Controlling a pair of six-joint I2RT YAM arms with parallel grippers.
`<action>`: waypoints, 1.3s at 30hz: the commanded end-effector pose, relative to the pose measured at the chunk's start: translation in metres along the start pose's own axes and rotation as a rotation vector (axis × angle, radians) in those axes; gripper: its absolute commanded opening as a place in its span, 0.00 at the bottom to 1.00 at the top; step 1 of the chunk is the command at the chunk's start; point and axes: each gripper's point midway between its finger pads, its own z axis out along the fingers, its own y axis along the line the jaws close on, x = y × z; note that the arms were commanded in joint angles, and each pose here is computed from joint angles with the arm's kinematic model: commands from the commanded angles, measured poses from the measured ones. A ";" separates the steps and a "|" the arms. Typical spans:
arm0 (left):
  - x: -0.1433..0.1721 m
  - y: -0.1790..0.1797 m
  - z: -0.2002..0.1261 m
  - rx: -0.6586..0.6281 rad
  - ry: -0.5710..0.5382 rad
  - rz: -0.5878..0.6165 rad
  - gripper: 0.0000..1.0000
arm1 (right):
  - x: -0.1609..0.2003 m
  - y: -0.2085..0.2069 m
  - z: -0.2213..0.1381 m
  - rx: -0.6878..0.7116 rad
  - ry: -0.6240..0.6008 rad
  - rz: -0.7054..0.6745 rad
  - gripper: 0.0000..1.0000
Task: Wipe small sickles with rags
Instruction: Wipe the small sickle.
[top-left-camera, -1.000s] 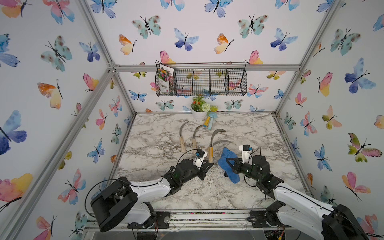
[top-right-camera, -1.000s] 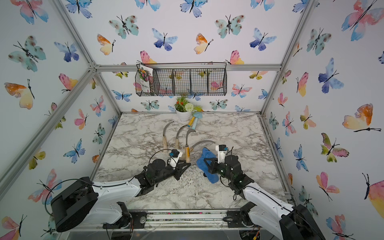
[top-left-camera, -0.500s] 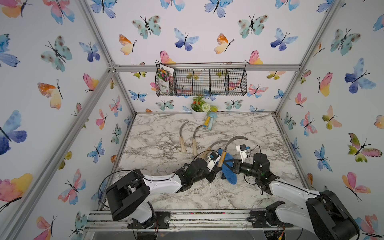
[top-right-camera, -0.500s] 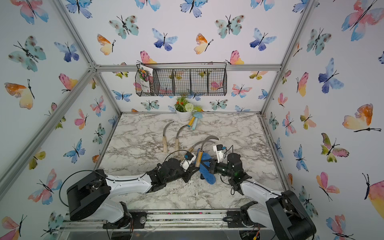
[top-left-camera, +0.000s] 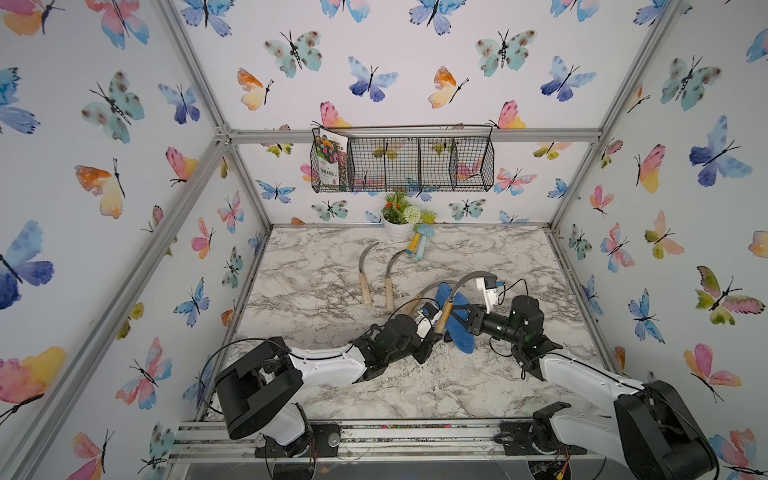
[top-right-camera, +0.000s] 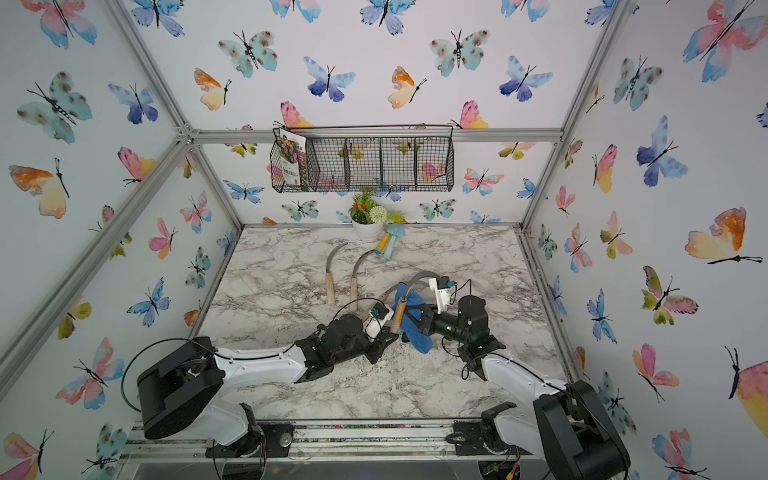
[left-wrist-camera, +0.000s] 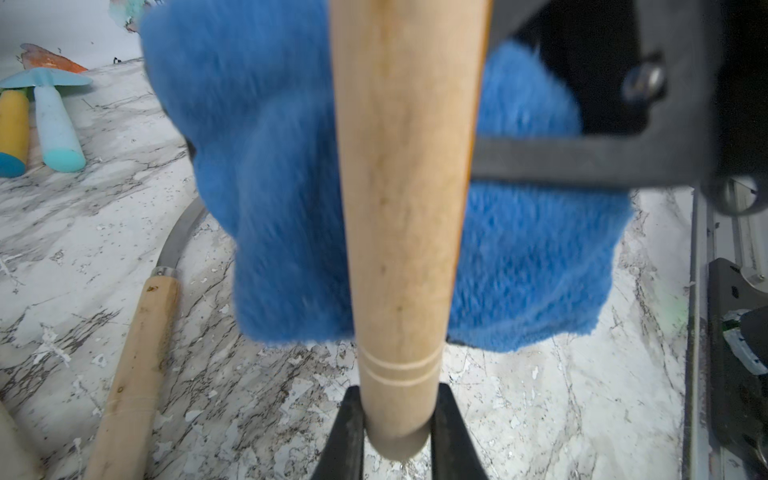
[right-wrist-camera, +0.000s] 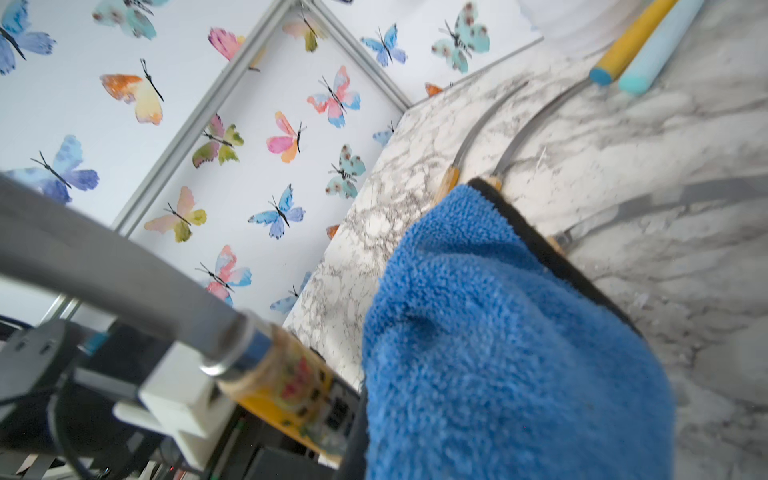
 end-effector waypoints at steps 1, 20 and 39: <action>-0.001 0.001 0.003 -0.007 0.000 0.015 0.00 | -0.027 0.016 -0.005 -0.022 -0.050 -0.064 0.02; -0.003 0.014 0.003 -0.081 -0.007 0.012 0.00 | 0.062 -0.006 0.005 -0.084 0.118 0.128 0.02; -0.001 0.018 0.004 -0.100 -0.001 0.009 0.00 | 0.013 0.016 -0.015 -0.024 0.000 0.046 0.02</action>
